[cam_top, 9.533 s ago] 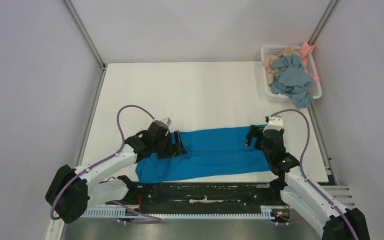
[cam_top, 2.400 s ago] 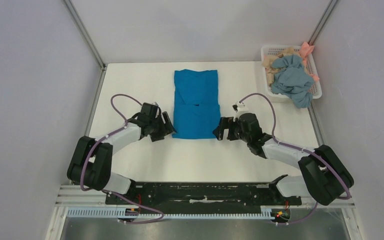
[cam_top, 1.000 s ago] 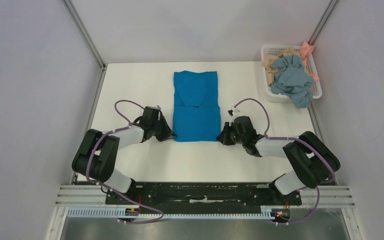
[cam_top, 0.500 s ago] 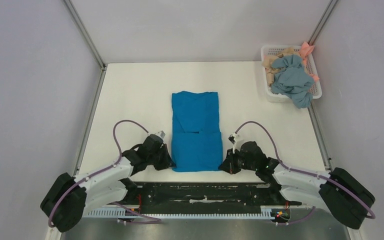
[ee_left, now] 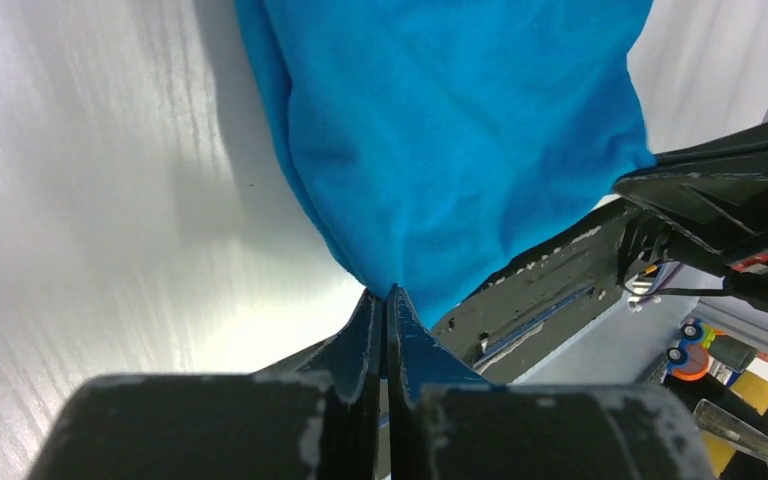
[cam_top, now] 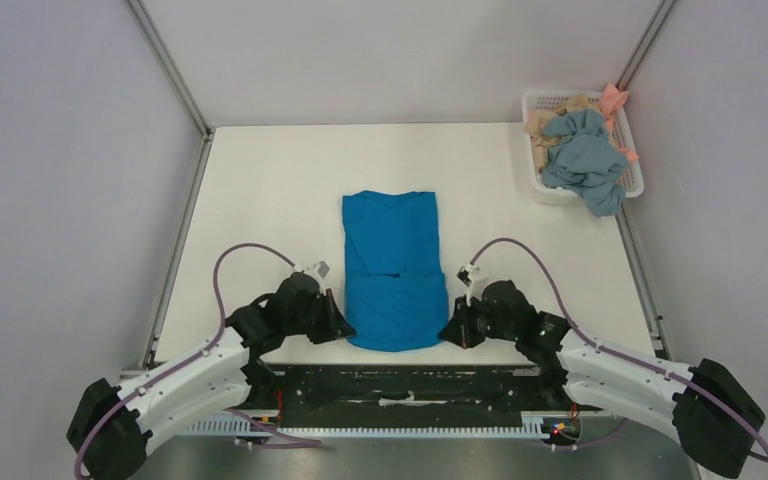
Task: Fold and stack the t-shirts
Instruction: Grab one side of the 2/3 rectangular tshirt with both arms, then fold the long partially folded tshirt into a neat square
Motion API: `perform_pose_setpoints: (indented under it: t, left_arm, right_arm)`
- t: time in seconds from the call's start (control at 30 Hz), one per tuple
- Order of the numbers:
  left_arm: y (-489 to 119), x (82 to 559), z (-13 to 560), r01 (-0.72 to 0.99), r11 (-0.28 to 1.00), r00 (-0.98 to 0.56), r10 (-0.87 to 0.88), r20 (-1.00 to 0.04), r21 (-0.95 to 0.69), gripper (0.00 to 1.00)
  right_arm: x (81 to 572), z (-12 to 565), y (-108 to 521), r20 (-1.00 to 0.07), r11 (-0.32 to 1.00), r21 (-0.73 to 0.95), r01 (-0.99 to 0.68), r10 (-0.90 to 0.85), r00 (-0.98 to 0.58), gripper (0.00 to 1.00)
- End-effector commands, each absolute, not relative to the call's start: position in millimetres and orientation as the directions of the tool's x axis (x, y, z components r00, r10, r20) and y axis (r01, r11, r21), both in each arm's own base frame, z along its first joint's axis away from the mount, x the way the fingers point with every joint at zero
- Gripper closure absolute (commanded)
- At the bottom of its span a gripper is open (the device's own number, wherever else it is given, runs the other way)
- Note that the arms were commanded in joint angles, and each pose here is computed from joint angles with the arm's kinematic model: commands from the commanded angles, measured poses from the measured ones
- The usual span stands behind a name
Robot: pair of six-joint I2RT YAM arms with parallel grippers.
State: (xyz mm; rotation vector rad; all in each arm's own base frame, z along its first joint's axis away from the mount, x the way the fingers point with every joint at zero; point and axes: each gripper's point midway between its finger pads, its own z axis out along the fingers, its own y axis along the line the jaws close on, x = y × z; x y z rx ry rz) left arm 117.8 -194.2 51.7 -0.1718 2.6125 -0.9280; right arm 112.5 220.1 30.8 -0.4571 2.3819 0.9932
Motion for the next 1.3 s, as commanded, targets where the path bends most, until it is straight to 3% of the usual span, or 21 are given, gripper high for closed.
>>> perform_pose_setpoints:
  t: [0.0, 0.3, 0.6, 1.27]
  left_arm:
    - [-210, 149, 94, 0.062, 0.772, -0.890, -0.245, -0.386, -0.633, 0.98]
    - [-205, 221, 147, 0.037, 0.818, -0.790, -0.327, -0.518, -0.574, 0.98]
    - [-185, 301, 189, -0.019, 0.821, -0.707, -0.415, -0.573, -0.570, 0.98]
    - [-171, 430, 167, -0.087, 0.849, -0.707, -0.421, -0.568, -0.522, 0.98]
  right_arm:
    - [156, 79, 230, -0.704, 0.717, 0.457, -0.527, -0.071, -0.707, 1.00]
    - [224, 154, 237, -0.818, 0.797, 0.343, -0.496, -0.005, -0.575, 1.00]
    - [296, 208, 233, -0.861, 0.793, 0.385, -0.473, 0.124, -0.494, 1.00]
    - [407, 190, 224, -0.824, 0.792, 0.441, -0.423, 0.170, -0.541, 1.00]
